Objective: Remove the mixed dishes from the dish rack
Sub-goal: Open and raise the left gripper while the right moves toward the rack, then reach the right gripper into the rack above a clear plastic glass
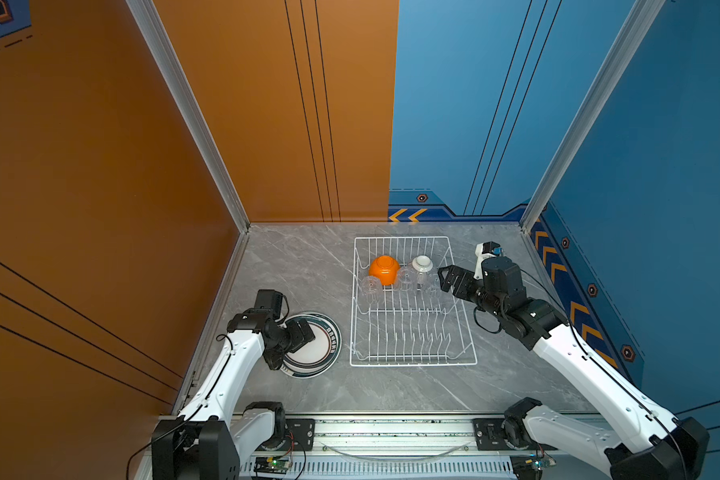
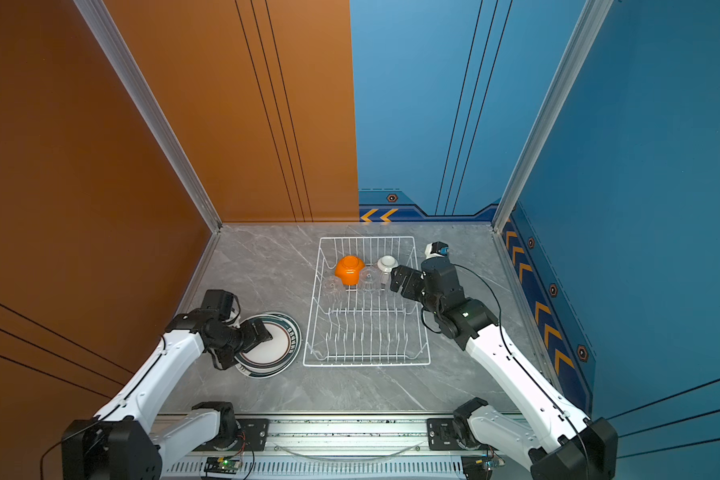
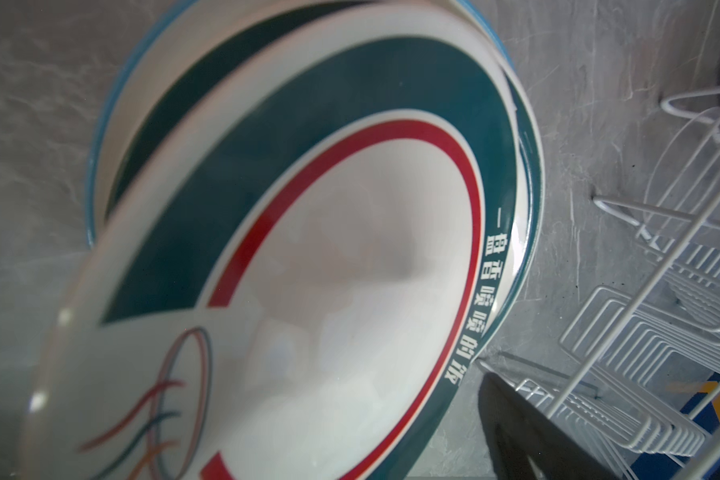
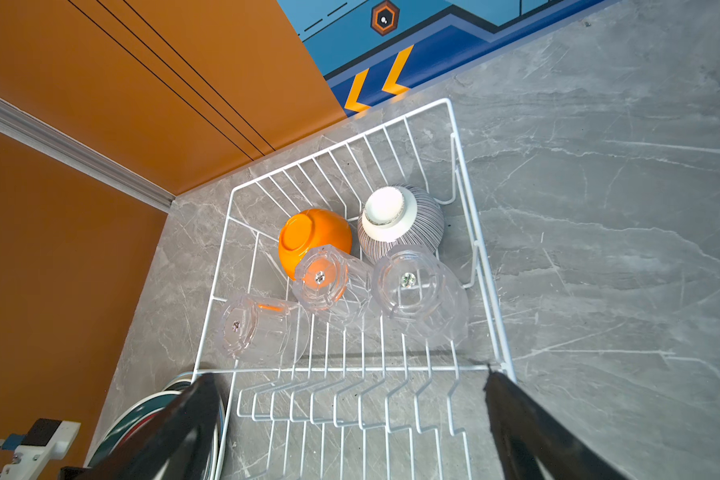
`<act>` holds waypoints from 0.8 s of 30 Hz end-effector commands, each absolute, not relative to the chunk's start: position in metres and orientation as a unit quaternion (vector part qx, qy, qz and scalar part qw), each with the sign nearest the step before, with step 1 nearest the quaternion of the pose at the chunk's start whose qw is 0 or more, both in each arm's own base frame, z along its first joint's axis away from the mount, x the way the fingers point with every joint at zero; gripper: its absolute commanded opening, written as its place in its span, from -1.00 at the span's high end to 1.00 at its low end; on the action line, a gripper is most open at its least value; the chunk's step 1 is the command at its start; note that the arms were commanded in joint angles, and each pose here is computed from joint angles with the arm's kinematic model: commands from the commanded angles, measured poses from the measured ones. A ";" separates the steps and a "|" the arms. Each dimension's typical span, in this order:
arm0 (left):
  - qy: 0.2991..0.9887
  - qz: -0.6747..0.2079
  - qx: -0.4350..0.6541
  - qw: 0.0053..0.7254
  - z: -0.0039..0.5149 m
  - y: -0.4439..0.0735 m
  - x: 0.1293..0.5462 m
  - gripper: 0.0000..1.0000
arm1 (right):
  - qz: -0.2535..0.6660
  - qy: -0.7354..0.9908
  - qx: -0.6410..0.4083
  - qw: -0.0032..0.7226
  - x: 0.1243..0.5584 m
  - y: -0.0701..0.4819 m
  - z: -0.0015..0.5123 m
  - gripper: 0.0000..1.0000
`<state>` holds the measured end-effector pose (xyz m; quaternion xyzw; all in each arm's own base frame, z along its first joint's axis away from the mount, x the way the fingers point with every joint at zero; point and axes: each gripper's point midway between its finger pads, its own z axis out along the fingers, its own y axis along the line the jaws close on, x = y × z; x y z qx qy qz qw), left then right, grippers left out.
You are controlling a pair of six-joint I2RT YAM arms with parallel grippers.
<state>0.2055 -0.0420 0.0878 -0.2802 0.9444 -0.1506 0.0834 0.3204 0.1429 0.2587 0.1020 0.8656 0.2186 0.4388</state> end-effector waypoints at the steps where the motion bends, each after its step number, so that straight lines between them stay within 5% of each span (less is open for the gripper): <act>1: 0.953 -0.126 -0.265 0.078 0.101 -0.034 0.198 -0.96 | 0.186 0.875 0.089 0.438 0.320 0.140 0.262 -0.99; 11: 0.965 -0.109 -0.240 0.013 0.086 -0.032 0.194 -0.96 | 0.181 0.888 0.053 0.420 0.324 0.157 0.255 -1.00; 24: 0.972 -0.019 -0.221 0.078 0.118 -0.002 0.219 -0.96 | 0.112 0.910 -0.004 0.399 0.324 0.161 0.249 -0.99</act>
